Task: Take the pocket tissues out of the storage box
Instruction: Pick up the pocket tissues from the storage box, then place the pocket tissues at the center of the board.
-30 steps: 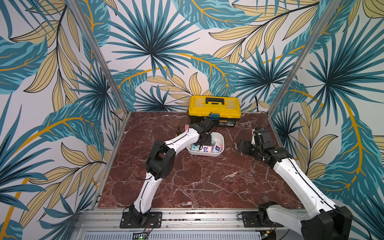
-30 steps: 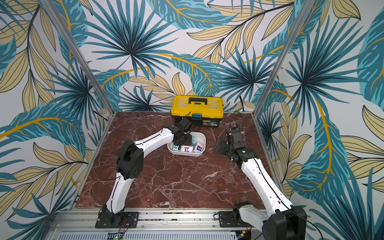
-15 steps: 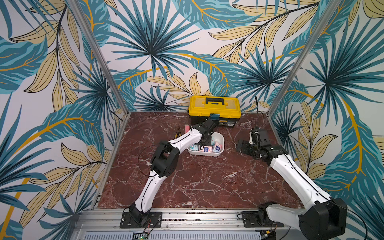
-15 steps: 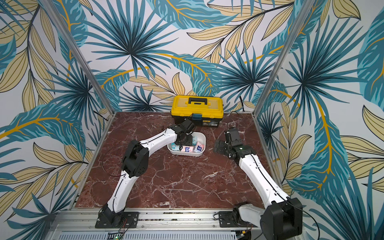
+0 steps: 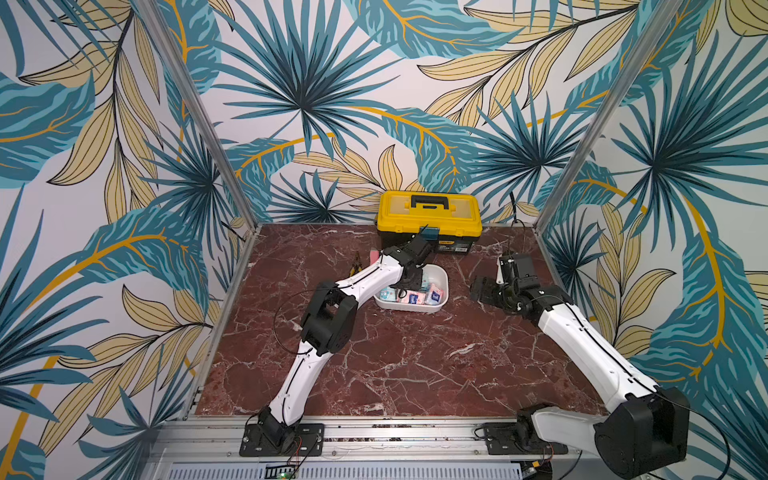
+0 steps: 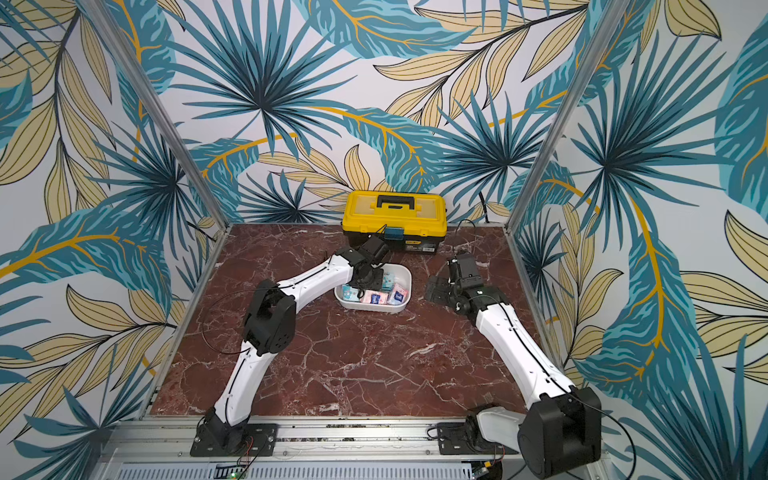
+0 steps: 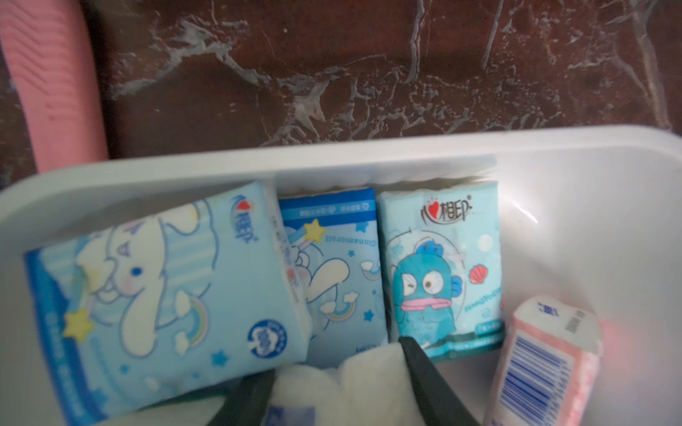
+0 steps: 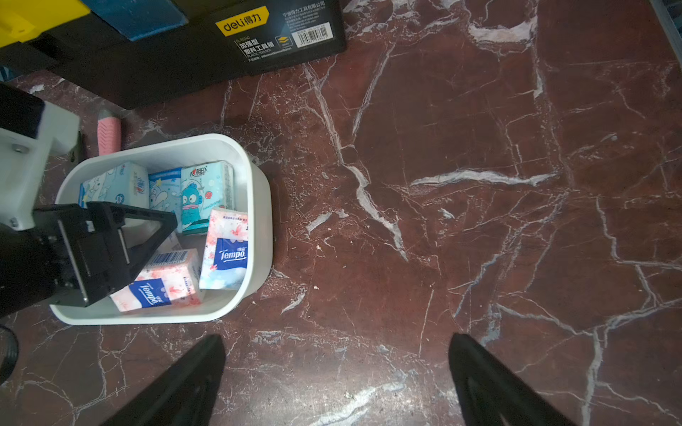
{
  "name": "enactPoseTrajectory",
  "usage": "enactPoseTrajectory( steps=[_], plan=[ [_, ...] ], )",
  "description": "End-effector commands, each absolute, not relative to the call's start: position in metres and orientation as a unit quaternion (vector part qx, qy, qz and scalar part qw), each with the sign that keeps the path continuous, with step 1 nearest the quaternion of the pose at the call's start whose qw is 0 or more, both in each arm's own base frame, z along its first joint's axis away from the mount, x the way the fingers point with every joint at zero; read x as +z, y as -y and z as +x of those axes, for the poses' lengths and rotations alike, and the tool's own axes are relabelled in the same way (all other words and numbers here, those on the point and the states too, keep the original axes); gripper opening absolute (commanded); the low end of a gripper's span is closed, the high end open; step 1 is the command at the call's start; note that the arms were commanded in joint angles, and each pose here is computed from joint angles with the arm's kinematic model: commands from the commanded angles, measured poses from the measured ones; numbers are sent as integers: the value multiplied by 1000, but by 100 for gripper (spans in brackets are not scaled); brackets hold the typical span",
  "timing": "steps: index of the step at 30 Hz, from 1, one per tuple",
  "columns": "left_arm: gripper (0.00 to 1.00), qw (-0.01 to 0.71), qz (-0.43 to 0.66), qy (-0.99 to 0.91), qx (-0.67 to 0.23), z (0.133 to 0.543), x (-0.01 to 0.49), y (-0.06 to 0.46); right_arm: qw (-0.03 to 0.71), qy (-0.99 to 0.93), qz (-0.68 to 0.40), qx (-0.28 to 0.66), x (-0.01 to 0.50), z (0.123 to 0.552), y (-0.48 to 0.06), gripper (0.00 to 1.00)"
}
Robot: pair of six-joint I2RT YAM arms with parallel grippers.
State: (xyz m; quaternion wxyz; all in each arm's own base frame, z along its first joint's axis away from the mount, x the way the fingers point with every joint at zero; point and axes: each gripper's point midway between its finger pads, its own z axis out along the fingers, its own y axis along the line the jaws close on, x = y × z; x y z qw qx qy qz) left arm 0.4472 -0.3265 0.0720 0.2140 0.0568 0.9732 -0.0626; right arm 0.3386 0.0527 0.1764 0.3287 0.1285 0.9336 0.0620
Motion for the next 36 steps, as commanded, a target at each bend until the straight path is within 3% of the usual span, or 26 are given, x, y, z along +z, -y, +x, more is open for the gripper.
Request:
enactPoseTrajectory(
  steps=[1, 12, 22, 36],
  plan=[
    [51, 276, 57, -955, -95, 456, 141, 330, 336, -931, 126, 69, 179, 344, -55, 99],
    [51, 310, 47, -944, -105, 449, 196, 303, 339, -930, 134, 55, 176, 334, -47, 99],
    [51, 289, 11, -945, -152, 406, 216, 241, 345, -927, 141, 53, 175, 323, -43, 99],
    [51, 189, -21, -972, -136, 321, 139, 165, 334, -931, 140, 35, 166, 311, -36, 99]
  ],
)
